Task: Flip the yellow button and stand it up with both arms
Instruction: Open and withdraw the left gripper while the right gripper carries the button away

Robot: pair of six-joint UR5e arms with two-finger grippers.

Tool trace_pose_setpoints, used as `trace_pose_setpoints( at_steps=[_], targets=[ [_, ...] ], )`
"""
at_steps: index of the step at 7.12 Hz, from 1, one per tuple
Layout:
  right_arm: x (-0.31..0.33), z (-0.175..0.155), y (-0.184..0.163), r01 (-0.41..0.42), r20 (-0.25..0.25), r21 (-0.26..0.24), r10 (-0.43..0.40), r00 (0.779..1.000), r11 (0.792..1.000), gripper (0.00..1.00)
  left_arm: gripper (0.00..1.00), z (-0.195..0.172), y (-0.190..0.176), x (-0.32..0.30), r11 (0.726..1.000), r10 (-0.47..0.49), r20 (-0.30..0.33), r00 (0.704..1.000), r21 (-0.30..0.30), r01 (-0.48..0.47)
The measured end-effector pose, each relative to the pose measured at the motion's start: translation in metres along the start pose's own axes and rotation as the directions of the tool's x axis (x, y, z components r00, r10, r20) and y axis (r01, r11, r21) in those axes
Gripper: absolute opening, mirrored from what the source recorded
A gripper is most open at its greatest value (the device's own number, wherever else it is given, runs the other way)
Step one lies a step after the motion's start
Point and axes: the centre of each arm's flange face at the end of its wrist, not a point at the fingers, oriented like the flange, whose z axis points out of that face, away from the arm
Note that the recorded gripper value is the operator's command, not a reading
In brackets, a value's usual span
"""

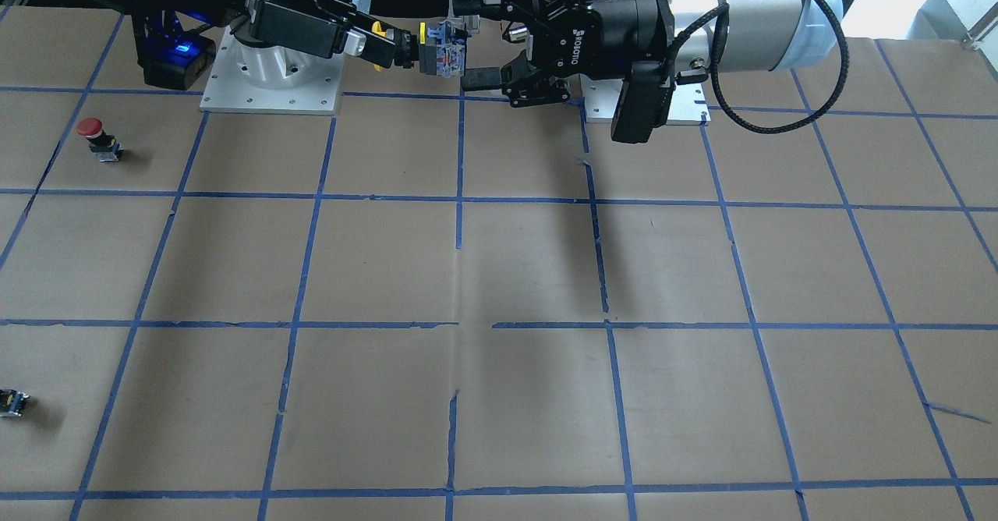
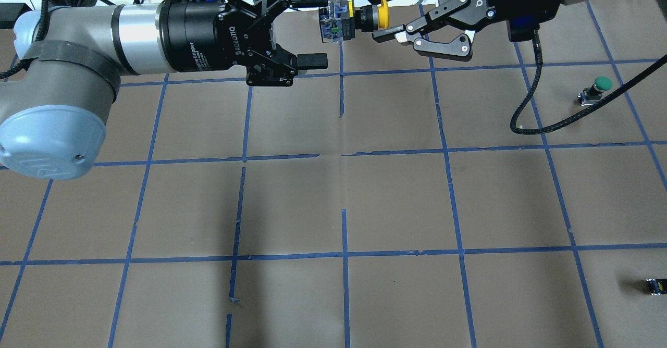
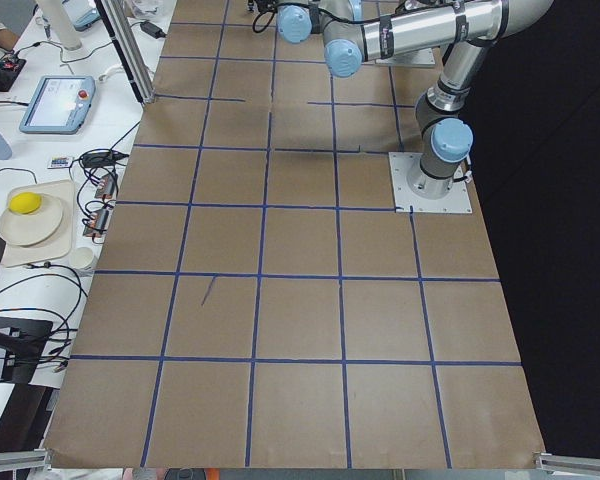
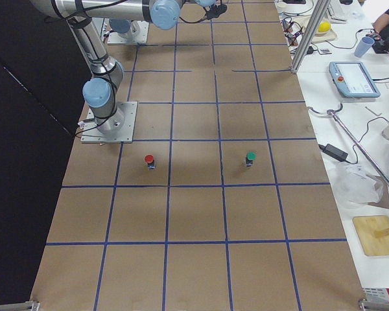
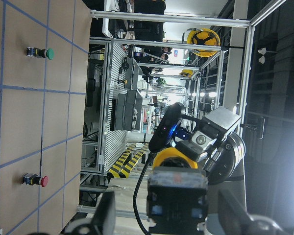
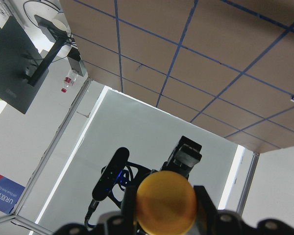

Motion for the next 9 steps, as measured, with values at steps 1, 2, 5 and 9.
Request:
trace_pose_setpoints(
  at_steps=[1,2,5,9],
  targets=[
    [-0.004,-0.014,-0.013,0.014,0.011,0.052,-0.015,1.0,0.999,0.2,1.0,0.0,-0.001,0.0,1.0,0.005,0.016,1.0,0.001,-0.005],
    [-0.008,-0.03,-0.03,0.042,0.011,0.118,-0.043,0.999,0.992,0.19,1.0,-0.002,-0.004,-0.004,1.0,0.012,0.076,0.997,0.004,-0.012],
    [0.004,-0.056,-0.074,0.268,-0.191,0.309,-0.216,0.958,0.913,0.14,1.0,-0.011,-0.013,-0.027,0.999,0.034,0.374,0.927,0.016,-0.044],
    [0.021,-0.065,-0.142,0.491,-0.557,0.349,-0.245,0.794,0.798,0.1,0.99,-0.058,-0.03,-0.038,0.993,0.033,0.855,0.517,0.033,-0.117]
  ],
)
